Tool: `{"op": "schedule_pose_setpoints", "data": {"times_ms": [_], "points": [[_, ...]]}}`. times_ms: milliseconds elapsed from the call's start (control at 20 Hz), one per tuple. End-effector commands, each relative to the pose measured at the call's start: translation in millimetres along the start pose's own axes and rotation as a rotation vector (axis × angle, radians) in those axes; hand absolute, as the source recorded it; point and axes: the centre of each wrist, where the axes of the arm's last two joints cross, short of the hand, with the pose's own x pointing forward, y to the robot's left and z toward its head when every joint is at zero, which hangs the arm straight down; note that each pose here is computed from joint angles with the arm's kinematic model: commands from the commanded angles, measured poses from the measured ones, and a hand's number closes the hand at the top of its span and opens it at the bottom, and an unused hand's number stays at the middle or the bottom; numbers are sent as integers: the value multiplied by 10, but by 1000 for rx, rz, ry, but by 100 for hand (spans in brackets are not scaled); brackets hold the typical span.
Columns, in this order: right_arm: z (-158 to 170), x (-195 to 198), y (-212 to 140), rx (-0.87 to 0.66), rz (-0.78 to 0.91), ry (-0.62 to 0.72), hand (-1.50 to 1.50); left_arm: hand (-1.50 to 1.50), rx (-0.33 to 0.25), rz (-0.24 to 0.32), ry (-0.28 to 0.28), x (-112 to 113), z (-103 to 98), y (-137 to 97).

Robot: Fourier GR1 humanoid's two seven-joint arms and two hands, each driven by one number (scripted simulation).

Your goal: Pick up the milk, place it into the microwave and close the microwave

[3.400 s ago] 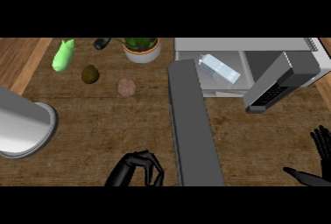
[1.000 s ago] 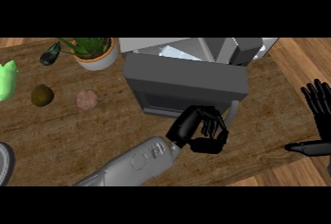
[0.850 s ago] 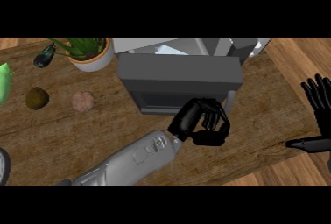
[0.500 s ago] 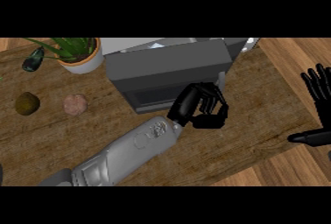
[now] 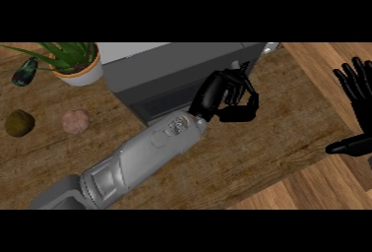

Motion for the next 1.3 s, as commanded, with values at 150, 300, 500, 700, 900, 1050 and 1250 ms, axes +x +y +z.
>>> {"op": "schedule_pose_setpoints", "data": {"times_ms": [150,300,500,700,900,1050,1250], "points": [[-193,46,103,138,-111,-61,-150,150,30,9,-23,156,-161,-19],[-280,106,135,201,-115,-41,-150,150,41,19,-29,181,-176,-18],[-449,227,227,323,-101,-48,150,150,51,15,-25,170,-157,-38],[-658,356,437,502,-120,-82,150,150,66,30,-20,166,-149,-40],[-738,446,564,580,-119,-89,150,150,83,30,-21,171,-164,-31],[-802,511,657,614,-125,-109,150,150,100,13,-16,132,-148,-31],[-788,538,766,655,-144,-106,150,150,121,20,-13,153,-157,-32]]}}
